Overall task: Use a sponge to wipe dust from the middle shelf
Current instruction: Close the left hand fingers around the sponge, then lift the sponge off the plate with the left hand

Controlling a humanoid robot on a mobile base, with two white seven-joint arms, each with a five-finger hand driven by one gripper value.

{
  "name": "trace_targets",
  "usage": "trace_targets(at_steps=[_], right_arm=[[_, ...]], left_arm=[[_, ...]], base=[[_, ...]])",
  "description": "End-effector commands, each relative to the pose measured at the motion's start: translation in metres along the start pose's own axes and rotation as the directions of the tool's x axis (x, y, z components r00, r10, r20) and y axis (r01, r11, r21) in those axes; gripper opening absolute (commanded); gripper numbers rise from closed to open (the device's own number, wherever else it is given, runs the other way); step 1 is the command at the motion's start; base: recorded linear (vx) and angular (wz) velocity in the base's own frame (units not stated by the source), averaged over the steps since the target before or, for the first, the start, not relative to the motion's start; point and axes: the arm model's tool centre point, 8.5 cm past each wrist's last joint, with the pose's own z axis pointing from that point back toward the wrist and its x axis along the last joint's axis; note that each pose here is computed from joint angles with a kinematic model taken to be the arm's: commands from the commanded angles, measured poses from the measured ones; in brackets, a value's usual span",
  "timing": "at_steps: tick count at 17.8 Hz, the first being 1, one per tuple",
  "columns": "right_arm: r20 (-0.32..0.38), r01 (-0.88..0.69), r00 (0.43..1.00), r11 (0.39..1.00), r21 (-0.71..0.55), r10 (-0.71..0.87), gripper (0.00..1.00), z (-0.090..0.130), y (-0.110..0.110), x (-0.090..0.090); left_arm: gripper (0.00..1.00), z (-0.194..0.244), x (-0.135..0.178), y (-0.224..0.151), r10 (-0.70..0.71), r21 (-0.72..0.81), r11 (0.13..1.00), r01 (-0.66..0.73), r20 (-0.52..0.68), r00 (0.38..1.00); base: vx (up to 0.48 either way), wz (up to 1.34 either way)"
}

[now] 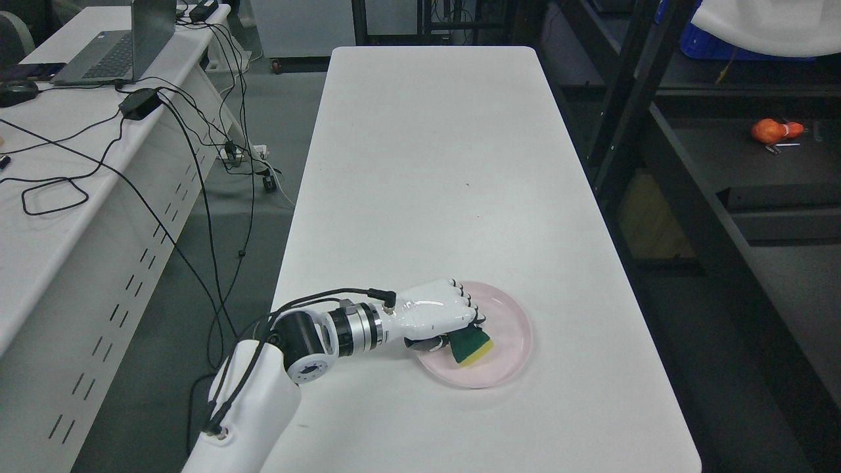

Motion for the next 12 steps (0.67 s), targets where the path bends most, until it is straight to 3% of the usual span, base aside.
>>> trace_targets(at_steps=[1,3,4,7,8,10,12], right_arm=[[-0.049,-0.004,0.999,1.0,-0.014,0.003,1.0,-0.001,-0.01,0.002],[-0.049,-0.004,0.999,1.0,-0.014,0.003,1.0,-0.001,-0.01,0.002],[-0.051,-0.004,0.999,1.0,-0.014,0.003,1.0,-0.001,-0.01,0.002],[-0.049,-0.004,0.999,1.0,-0.014,0.003,1.0,-0.001,-0.01,0.002],[-0.048,-0.003,0.999,1.0,-0.013,0.003,1.0,-0.001,-0.01,0.003],[-0.049,-0.004,0.999,1.0,-0.014,0.003,1.0,-0.001,-0.01,0.002],[-0.049,-0.004,0.999,1.0,-0.014,0.003,1.0,-0.001,-0.01,0.002]], left_arm=[[0.1,0.051,-0.04,0.021,0.233,0.327,0.925,-0.196,-0.076,0.97],[0.06,0.071,-0.048,0.04,0.312,0.482,0.837,-0.261,-0.027,0.95],[0.01,0.084,-0.054,0.048,0.37,0.575,0.755,-0.315,0.023,0.929],[0.0,0.13,-0.072,0.063,0.451,0.765,0.529,-0.367,0.113,0.885],[0.0,0.144,-0.079,0.065,0.479,0.818,0.436,-0.374,0.14,0.866],[0.0,0.176,-0.094,0.055,0.589,0.896,0.151,-0.417,0.257,0.766],[0.01,0.206,-0.102,0.046,0.601,0.917,-0.02,-0.398,0.329,0.728]], base=[[0.0,0.0],[0.0,0.0],[0.0,0.0],[0.0,0.0],[0.0,0.0],[0.0,0.0],[0.0,0.0]])
